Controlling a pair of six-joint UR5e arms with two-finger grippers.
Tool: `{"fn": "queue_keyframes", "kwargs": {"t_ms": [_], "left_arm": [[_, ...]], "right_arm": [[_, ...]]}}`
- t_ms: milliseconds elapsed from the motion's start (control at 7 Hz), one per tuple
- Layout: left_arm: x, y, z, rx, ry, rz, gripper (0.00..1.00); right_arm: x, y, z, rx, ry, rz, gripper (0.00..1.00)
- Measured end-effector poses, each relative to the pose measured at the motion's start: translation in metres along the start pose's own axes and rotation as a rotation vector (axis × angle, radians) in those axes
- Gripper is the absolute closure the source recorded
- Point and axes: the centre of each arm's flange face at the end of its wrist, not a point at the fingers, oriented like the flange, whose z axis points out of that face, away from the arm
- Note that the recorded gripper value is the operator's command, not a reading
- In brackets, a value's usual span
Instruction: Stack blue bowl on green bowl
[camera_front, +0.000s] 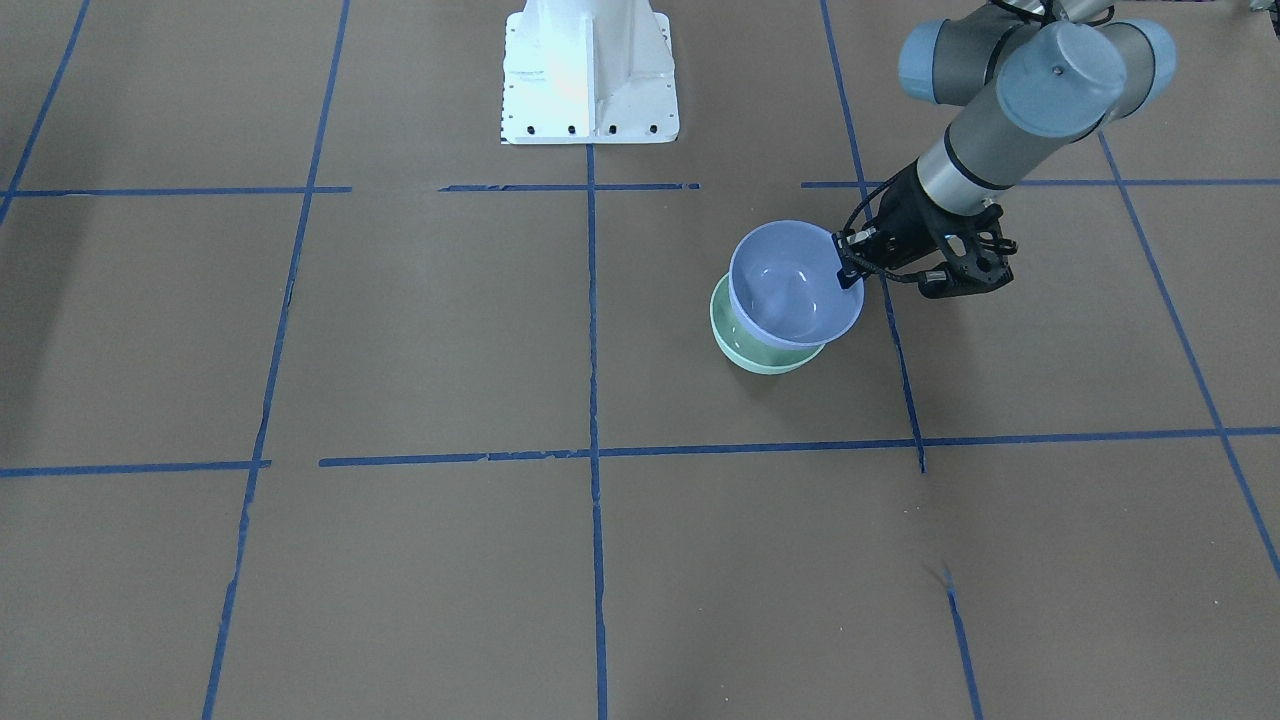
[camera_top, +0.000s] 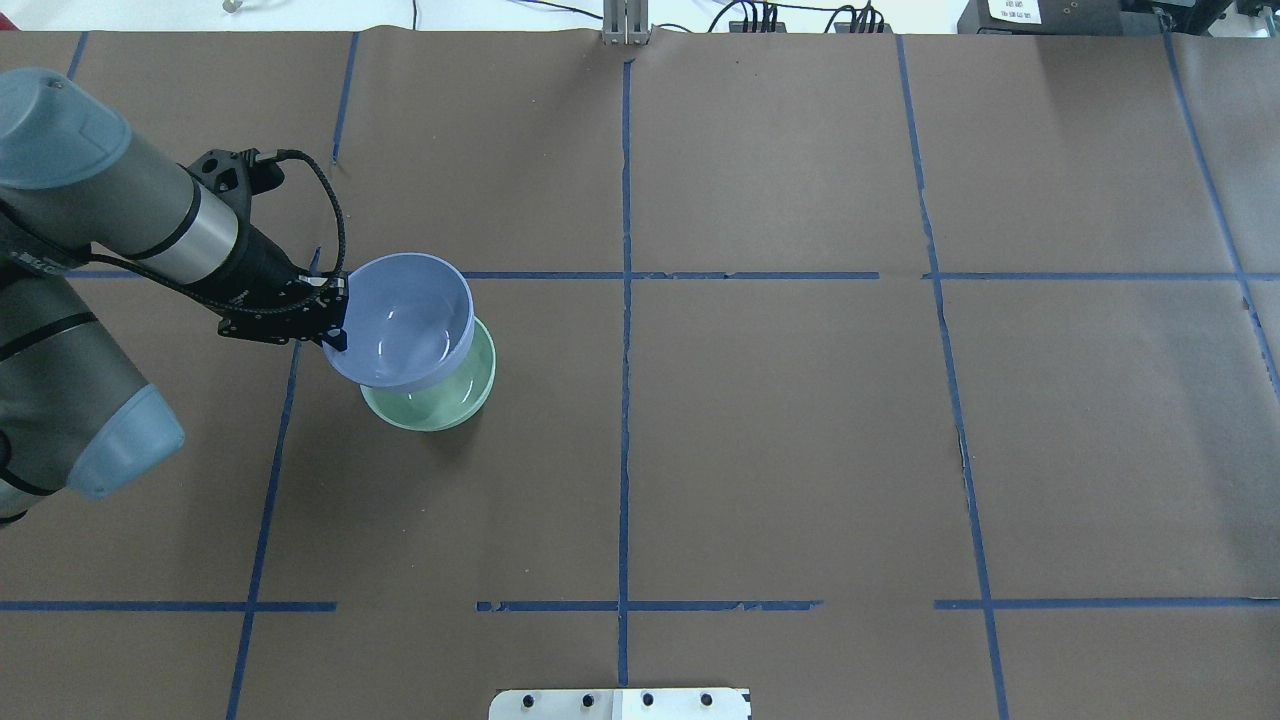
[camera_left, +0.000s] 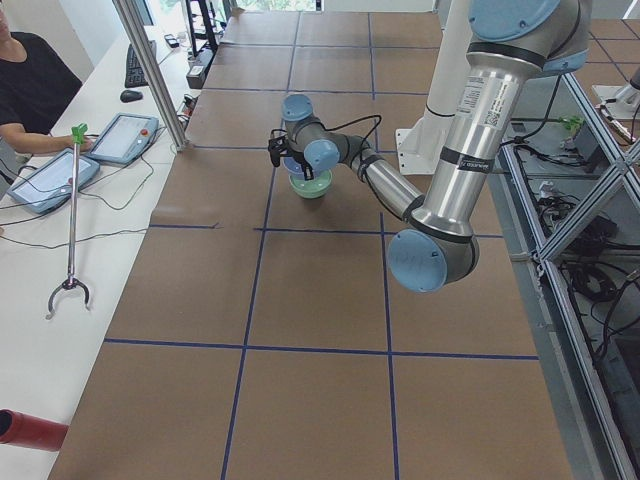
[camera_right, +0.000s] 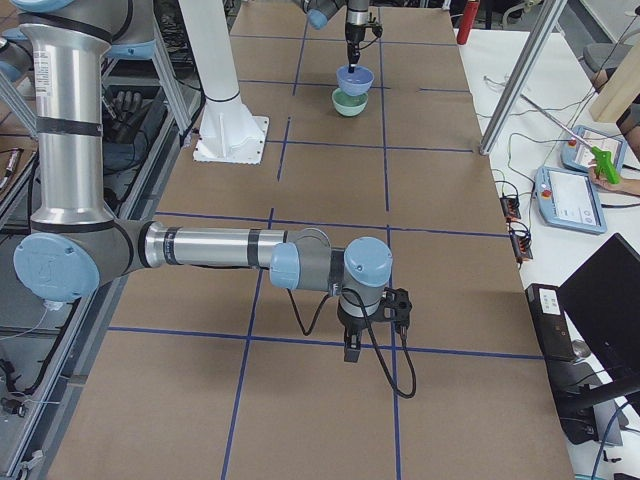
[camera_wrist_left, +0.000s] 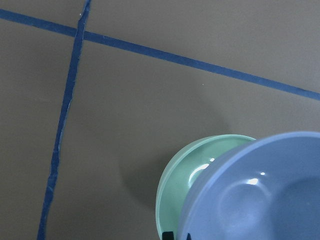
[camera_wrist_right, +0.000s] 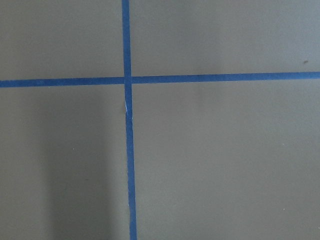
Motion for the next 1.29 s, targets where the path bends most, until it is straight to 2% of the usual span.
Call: {"fn": "queue_keyframes", "kwargs": {"t_ms": [143,429,857,1286], "left_arm": [[0.002,0.002,0.004,-0.004,0.005,0.009,1.0],[0.001,0.001,0.012,-0.01,0.002,0.015,0.01],[-0.009,-0.006,0.025,-0.009,0.009,0.047,0.0],[-0.006,-0.009,-0.001,0.031,0.041,0.083,0.0]], "right_arm": [[0.0,0.0,0.0,0.0,0.0,0.0,0.0],[0.0,0.0,0.0,0.0,0.0,0.0,0.0],[0.0,0.0,0.0,-0.001,0.0,-0.001,0.0],[0.0,0.0,0.0,0.0,0.0,0.0,0.0]]}}
